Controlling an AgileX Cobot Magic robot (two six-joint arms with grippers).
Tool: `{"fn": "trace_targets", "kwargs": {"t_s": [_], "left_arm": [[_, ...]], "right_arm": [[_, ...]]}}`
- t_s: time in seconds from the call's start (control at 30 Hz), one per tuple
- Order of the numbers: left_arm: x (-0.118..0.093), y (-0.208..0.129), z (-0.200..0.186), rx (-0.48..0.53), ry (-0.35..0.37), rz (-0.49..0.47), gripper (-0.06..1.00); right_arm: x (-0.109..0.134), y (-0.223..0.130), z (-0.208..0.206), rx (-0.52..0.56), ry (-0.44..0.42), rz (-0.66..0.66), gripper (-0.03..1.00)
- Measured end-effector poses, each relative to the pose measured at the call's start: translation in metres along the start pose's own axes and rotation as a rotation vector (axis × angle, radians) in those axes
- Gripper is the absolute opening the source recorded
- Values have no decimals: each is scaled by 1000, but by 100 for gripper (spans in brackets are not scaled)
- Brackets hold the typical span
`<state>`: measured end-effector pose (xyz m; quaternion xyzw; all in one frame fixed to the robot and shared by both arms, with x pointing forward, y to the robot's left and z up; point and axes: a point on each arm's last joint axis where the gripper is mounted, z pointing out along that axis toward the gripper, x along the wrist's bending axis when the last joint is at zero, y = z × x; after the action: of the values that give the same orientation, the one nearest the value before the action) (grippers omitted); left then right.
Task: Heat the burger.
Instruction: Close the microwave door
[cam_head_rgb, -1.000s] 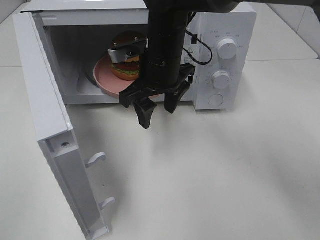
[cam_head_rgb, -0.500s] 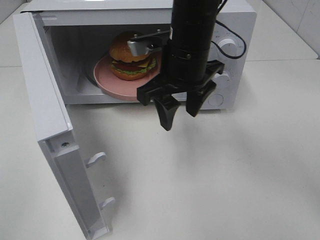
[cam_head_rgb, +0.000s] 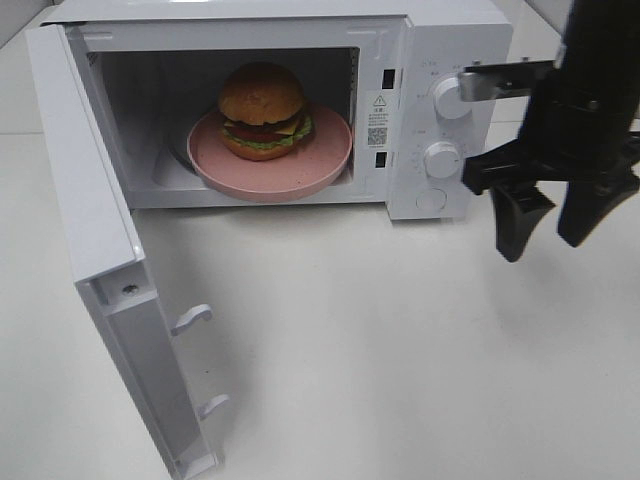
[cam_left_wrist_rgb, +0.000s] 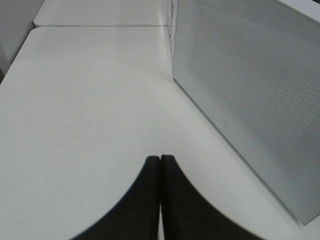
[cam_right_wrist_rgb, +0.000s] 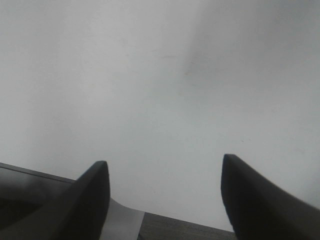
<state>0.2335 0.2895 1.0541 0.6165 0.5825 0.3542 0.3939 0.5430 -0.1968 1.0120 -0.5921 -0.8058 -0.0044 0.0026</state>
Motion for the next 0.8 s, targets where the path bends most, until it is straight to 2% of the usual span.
{"fn": "trace_targets", "kwargs": {"t_s": [0.03, 0.1, 0.2, 0.27, 0.47, 0.6, 0.63, 0.8], "left_arm": [[0, 0, 0, 0, 0, 0, 0], [0, 0, 0, 0, 0, 0, 0], [0, 0, 0, 0, 0, 0, 0], [0, 0, 0, 0, 0, 0, 0], [0, 0, 0, 0, 0, 0, 0], [0, 0, 0, 0, 0, 0, 0], [0, 0, 0, 0, 0, 0, 0], [0, 0, 0, 0, 0, 0, 0]], "right_arm": [[0, 0, 0, 0, 0, 0, 60], [-23, -18, -7, -14, -10, 68, 60], [-34, -31, -12, -25, -11, 109, 60], [-45, -54, -20, -46, -13, 157, 60], [-43, -93, -39, -121, -25, 178, 60], [-37, -133, -51, -192, -29, 188, 60], [-37, -133, -51, -192, -29, 188, 60], [-29, -183, -55, -288, -34, 194, 60]]}}
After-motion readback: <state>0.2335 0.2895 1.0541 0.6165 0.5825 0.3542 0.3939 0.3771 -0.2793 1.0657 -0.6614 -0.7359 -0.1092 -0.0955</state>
